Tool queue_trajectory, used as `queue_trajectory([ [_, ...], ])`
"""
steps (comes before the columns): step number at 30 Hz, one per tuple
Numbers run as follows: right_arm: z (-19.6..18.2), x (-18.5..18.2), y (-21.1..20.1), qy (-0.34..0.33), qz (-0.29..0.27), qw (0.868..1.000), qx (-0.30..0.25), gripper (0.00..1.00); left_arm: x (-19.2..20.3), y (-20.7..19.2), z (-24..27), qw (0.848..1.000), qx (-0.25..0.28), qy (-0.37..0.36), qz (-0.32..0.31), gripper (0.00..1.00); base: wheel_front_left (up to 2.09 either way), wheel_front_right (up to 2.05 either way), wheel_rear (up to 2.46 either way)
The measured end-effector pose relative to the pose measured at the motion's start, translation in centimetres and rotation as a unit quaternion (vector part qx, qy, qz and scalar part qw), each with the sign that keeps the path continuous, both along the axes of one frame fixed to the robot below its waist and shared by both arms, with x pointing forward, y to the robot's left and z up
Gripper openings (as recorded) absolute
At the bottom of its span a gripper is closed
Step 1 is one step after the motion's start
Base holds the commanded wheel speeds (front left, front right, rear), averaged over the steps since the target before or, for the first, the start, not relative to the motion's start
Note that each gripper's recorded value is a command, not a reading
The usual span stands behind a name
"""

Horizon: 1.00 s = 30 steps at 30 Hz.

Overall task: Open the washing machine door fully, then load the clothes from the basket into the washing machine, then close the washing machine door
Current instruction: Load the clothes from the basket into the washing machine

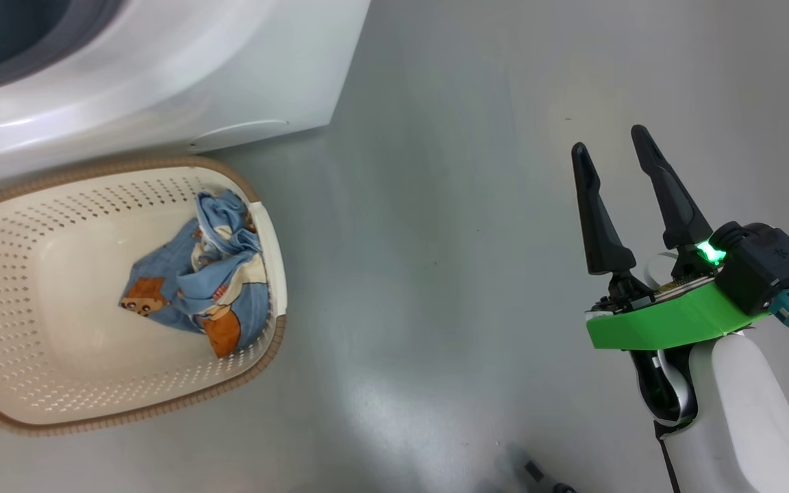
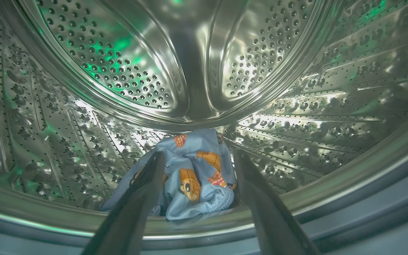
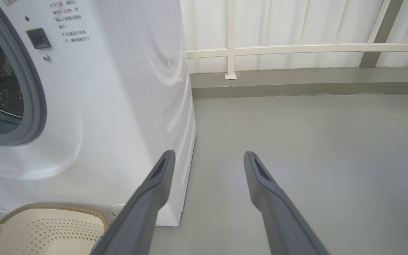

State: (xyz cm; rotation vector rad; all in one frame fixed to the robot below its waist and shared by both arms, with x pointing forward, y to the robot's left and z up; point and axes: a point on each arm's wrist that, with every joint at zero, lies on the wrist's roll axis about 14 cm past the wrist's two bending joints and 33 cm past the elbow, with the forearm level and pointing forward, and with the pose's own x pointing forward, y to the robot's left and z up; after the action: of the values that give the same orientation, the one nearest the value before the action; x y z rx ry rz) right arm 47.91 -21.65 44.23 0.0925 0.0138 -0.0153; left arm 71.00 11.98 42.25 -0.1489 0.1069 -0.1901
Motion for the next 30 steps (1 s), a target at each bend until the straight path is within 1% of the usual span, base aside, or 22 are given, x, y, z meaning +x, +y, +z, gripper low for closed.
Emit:
queue_trajectory([
  [5, 0.5, 0.1, 0.2, -0.007, 0.003, 1.0, 0.0, 1.0, -1.6, 0.0, -0.6, 1.0, -0.012, 0.003, 0.001, 1.0, 0.0, 0.0, 0.0],
  [9, 1.1, 0.0, 0.1, -0.014, 0.006, 1.0, -0.002, 1.0, -3.6, 0.2, -1.1, 0.999, -0.034, 0.005, 0.009, 1.0, 0.0, 0.0, 0.0],
  [14, 2.0, -0.2, -0.2, -0.023, 0.005, 1.0, -0.008, 1.0, -6.4, 0.7, -1.3, 0.999, -0.048, 0.002, 0.019, 1.0, 0.0, 0.0, 0.0],
  [21, 2.5, -1.0, -0.4, -0.025, 0.006, 1.0, -0.01, 1.0, -10.4, 1.9, -0.8, 0.998, -0.044, -0.012, 0.036, 1.0, 0.0, 0.0, 0.0],
  [30, 3.8, -2.7, -0.8, -0.031, 0.005, 0.999, -0.017, 1.0, -16.3, 3.8, -0.5, 0.998, -0.033, -0.006, 0.058, 1.0, 0.0, 0.0, 0.0],
])
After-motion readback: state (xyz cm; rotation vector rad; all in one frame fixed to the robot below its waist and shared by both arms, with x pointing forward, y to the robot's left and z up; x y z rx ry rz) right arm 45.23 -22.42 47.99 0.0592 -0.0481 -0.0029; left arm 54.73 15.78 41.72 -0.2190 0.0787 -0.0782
